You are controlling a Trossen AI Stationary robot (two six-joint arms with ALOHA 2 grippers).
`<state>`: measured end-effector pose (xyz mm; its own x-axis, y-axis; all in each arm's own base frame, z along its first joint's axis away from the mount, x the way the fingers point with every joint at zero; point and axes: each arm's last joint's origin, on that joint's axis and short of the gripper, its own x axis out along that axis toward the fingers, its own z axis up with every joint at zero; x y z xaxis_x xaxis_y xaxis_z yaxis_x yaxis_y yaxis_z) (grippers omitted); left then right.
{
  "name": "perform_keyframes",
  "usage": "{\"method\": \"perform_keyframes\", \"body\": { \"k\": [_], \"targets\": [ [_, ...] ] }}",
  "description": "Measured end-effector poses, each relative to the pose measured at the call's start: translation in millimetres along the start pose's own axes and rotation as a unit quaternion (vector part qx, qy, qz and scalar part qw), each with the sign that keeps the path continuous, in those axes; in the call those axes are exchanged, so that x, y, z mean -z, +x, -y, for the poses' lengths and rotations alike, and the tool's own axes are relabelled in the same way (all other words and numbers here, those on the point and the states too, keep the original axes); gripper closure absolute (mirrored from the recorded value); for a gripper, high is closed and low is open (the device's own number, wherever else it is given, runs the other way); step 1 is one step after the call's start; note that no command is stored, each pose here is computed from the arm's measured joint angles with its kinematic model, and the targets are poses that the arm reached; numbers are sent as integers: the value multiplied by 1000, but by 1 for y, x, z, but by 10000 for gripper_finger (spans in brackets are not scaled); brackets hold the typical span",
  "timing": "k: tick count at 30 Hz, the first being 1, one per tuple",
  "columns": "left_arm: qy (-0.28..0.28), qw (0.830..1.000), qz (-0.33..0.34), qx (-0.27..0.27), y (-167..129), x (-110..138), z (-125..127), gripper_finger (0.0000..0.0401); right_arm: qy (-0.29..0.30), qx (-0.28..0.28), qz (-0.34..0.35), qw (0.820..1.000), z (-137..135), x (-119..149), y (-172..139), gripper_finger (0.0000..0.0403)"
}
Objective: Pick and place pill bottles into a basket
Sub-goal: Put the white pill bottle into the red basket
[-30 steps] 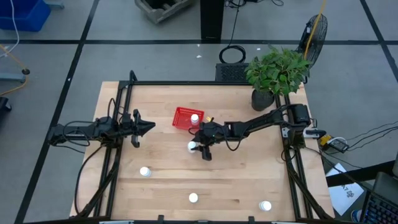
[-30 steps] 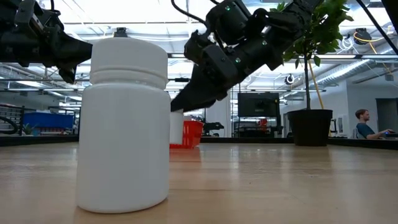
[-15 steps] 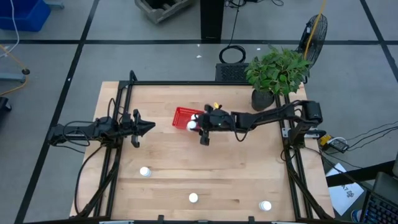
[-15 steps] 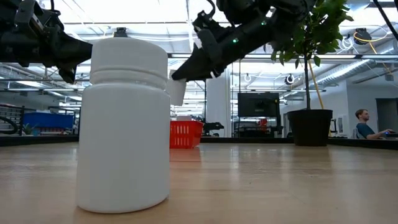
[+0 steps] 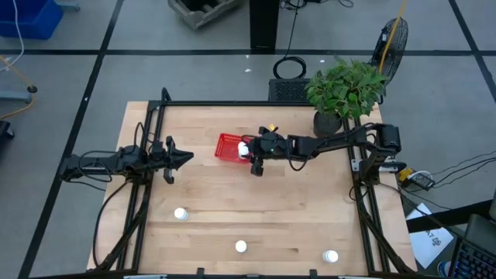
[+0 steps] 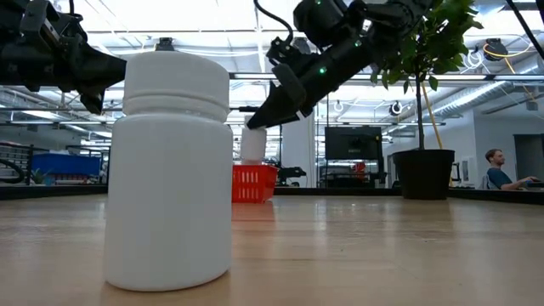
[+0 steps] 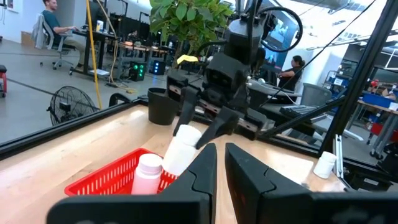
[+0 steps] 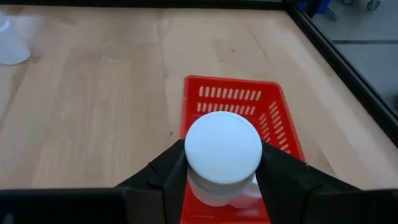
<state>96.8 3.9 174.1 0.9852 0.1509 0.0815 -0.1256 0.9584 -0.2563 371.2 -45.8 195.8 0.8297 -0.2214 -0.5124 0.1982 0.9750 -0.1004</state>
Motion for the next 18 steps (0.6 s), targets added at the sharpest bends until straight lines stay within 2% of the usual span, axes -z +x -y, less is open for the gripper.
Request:
{"method": "perform_keyframes", "body": {
  "k": [8, 13, 18],
  "targets": [
    [0, 1000, 0, 0, 0, 0, 0, 364, 6, 3, 6, 1000, 2, 19, 1, 248],
    [0, 1000, 0, 0, 0, 0, 0, 364, 35, -36, 22, 998, 6, 19, 1, 245],
    [0, 1000, 0, 0, 0, 0, 0, 364, 38, -37, 16, 998, 9, 20, 2, 247]
  ]
}}
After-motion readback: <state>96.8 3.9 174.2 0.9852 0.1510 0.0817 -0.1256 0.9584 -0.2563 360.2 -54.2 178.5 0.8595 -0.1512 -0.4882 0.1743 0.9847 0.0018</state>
